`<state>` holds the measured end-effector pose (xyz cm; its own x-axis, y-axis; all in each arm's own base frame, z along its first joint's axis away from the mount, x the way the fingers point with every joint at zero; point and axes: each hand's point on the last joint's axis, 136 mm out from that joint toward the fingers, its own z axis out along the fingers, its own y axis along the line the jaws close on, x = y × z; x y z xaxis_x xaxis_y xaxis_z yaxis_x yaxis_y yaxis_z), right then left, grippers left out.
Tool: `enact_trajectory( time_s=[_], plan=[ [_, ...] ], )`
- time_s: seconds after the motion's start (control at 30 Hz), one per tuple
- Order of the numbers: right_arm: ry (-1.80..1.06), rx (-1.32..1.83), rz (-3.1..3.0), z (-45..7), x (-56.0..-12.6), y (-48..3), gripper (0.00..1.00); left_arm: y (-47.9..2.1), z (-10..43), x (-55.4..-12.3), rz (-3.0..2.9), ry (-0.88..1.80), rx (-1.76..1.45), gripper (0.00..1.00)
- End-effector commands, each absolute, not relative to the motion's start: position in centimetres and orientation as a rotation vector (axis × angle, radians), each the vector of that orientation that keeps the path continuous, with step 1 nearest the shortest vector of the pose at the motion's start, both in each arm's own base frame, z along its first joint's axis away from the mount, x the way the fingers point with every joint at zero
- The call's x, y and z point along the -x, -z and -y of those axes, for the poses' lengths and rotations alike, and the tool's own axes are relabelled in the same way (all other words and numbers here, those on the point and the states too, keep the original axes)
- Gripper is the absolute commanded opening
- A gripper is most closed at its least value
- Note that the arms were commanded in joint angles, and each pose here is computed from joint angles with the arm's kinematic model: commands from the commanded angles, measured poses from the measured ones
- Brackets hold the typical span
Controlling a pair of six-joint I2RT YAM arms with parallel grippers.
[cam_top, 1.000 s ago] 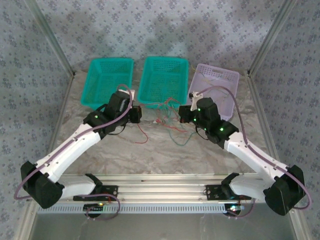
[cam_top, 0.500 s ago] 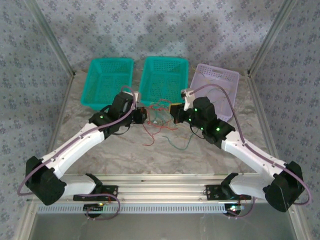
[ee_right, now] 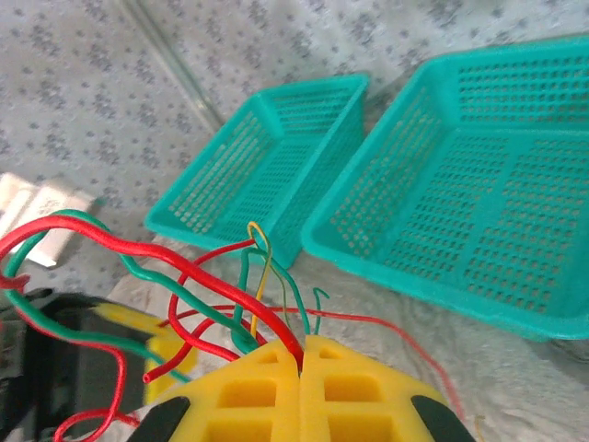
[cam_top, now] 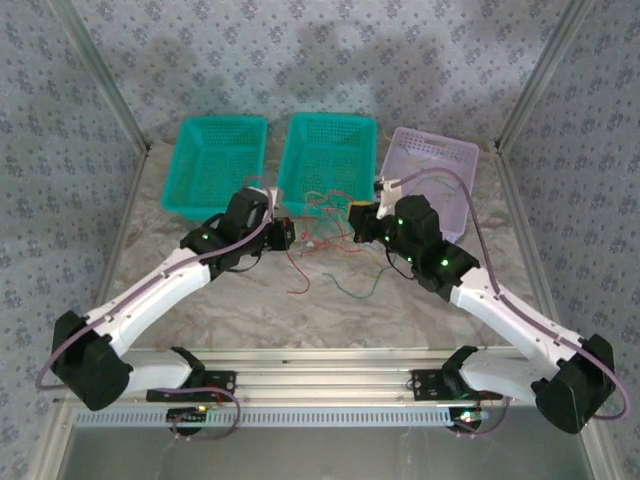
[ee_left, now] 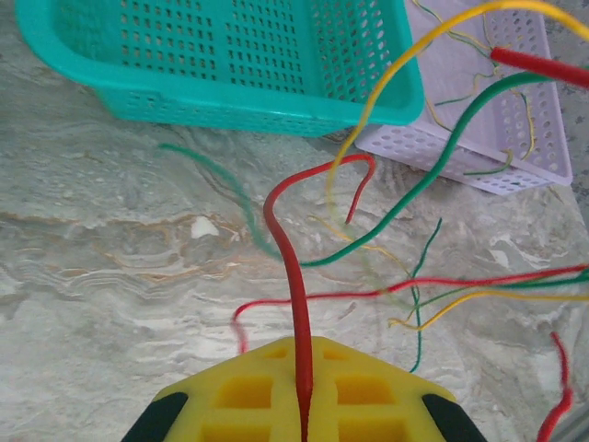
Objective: Untangle the cables
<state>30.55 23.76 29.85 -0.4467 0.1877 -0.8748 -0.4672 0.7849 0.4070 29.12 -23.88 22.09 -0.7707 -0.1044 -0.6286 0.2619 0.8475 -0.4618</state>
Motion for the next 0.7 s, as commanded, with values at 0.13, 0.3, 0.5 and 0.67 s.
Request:
enact_trajectory(
  time_s=[0.13, 0.3, 0.5, 0.67],
  plan=[
    [-0.666, 0.116, -1.949, -21.3, -31.0, -26.8, 0.0, -27.3, 20.9, -28.6, -2.239, 0.575, -0.16, 0.0],
    [-0.704, 0.138, -1.951, -21.4, -29.9, -25.5, 0.0, -30.8, 19.4, -28.7, -2.155, 0.525, -0.155, 0.0],
    [-0.733, 0.156, -1.942, -21.0, -28.6, -24.6, 0.0, -35.0, 19.4, -31.2, -2.04, 0.509, -0.123, 0.0],
    [-0.723, 0.164, -1.959, -20.6, -27.8, -23.8, 0.0, -38.4, 21.3, -35.1, -1.936, 0.518, -0.125, 0.0]
  ],
)
